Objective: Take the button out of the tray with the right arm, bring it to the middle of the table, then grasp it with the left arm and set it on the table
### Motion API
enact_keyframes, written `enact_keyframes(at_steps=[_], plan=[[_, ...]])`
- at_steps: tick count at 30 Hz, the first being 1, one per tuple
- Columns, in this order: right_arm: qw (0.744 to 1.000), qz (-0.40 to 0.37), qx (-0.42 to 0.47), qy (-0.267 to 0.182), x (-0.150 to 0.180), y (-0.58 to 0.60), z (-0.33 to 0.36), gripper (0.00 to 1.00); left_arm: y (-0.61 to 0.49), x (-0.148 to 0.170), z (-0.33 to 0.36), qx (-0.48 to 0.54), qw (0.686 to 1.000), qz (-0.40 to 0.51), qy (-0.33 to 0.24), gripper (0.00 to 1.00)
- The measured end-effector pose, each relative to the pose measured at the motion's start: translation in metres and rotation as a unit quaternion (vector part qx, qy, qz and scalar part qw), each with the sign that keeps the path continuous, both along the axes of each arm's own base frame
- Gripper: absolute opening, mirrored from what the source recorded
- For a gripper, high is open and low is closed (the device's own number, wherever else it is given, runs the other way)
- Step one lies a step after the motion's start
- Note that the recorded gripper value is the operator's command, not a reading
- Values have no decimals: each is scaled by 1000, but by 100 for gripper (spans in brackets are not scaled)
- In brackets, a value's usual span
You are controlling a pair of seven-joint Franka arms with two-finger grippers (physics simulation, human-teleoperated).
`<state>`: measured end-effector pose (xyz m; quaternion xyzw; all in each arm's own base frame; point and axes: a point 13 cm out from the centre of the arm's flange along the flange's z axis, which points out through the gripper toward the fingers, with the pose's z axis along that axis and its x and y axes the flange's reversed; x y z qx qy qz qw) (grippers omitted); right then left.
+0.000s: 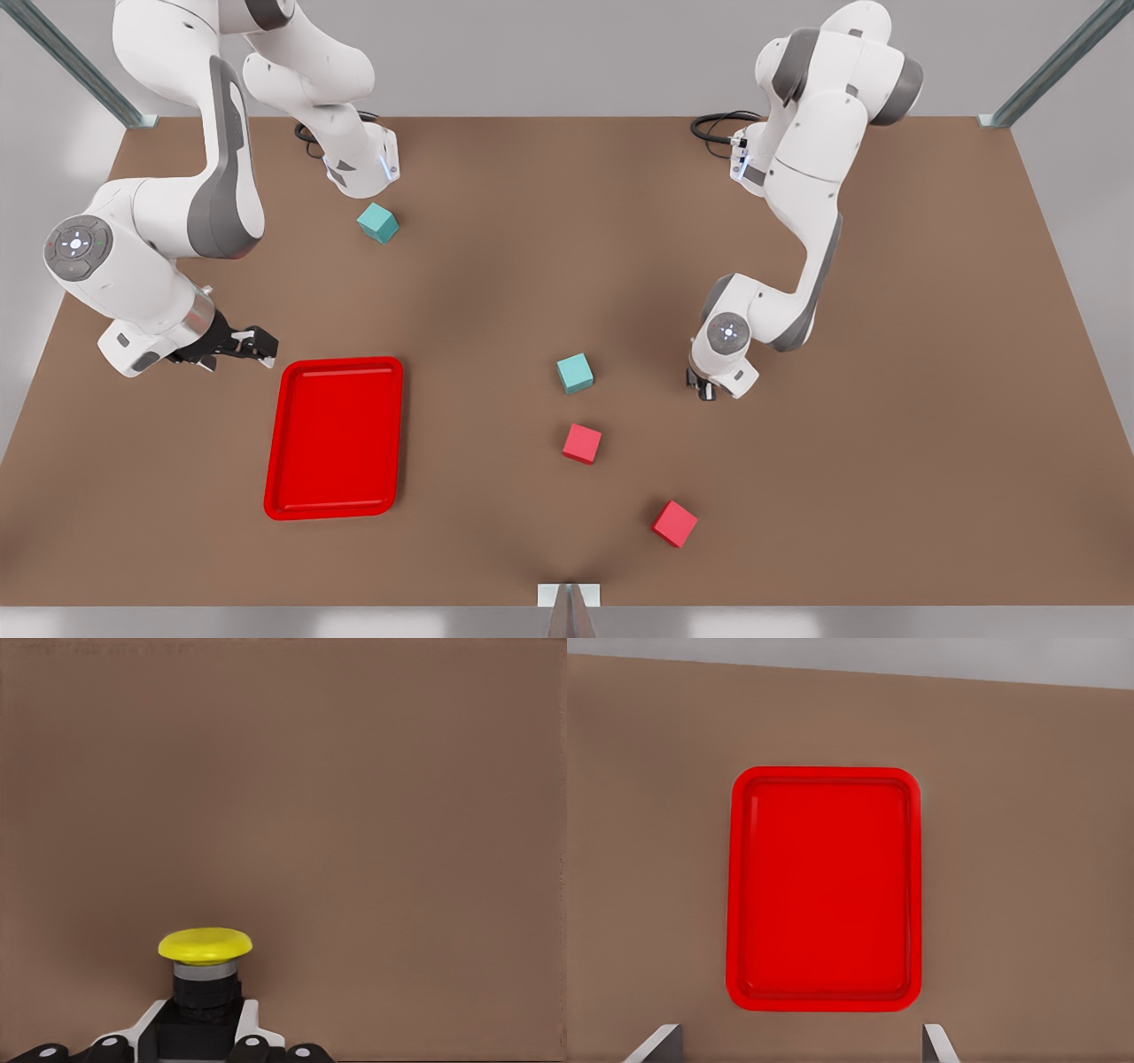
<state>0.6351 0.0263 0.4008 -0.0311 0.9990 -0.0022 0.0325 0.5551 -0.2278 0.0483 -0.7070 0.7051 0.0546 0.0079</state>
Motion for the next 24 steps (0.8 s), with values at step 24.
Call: enact_keyframes(at_steps=[24], plan=[[1000,-2,0,2,1,-1,-3,100,148,10,67,498,846,-189,-6,49]])
